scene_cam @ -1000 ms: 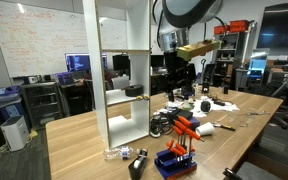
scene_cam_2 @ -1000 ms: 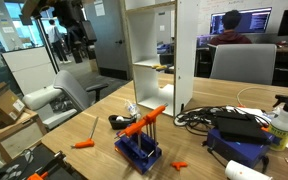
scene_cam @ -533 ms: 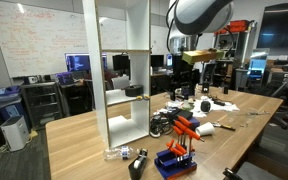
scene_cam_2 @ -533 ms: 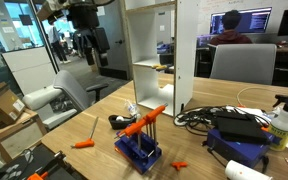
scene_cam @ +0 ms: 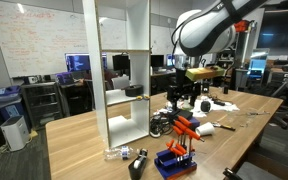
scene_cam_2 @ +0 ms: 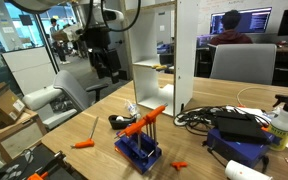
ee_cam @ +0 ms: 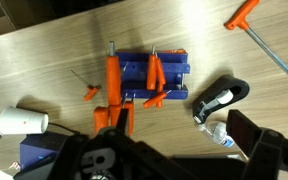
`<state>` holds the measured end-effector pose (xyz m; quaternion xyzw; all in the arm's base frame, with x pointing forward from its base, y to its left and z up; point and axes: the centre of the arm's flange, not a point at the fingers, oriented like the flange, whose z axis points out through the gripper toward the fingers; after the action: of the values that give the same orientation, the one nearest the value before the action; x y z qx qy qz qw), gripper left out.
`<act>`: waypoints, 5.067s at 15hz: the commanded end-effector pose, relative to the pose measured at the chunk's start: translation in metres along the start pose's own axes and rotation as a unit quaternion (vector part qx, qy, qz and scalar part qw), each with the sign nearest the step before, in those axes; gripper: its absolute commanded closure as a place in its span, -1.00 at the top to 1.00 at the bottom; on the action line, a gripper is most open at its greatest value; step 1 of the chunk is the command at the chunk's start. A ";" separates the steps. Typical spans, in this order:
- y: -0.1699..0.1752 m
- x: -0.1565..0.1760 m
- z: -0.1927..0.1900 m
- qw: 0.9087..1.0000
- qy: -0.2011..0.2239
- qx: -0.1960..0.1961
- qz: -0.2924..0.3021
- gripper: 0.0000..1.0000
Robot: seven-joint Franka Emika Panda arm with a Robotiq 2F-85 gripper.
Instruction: Put the metal object at the first from the right on the top first shelf
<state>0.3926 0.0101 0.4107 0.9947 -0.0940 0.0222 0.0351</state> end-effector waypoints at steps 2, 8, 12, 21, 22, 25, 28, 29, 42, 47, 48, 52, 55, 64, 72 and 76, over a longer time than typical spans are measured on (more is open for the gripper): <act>0.005 0.012 0.036 1.000 0.016 -0.001 -0.010 1.00; 0.022 0.024 0.090 1.000 0.018 -0.010 -0.009 1.00; 0.035 0.027 0.123 1.000 0.013 -0.002 0.000 1.00; 0.071 0.030 0.170 1.000 -0.001 0.005 0.023 1.00; 0.073 0.030 0.173 1.000 -0.002 0.006 0.023 1.00; 0.074 0.031 0.179 1.000 -0.006 0.010 0.020 1.00; 0.074 0.030 0.185 1.000 -0.004 0.013 0.015 0.48; 0.074 0.030 0.186 1.000 -0.004 0.014 0.014 0.32; 0.084 0.027 0.182 1.000 -0.009 0.011 0.014 -0.75; 0.091 0.023 0.159 1.000 -0.006 0.008 0.017 -0.77; 0.093 0.022 0.155 1.000 -0.007 0.008 0.020 -0.77; 0.103 0.020 0.122 1.000 -0.011 0.004 0.029 -0.78; 0.109 0.019 0.089 1.000 -0.003 -0.003 0.031 -0.78; 0.127 0.010 -0.033 0.997 0.051 -0.039 0.038 -0.78; 0.128 0.001 -0.174 0.972 0.212 -0.033 0.096 -0.78; 0.118 -0.008 -0.234 0.953 0.280 -0.034 0.112 -0.78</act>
<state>0.3594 -0.0974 0.6059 0.9483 -0.1731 0.2538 0.0803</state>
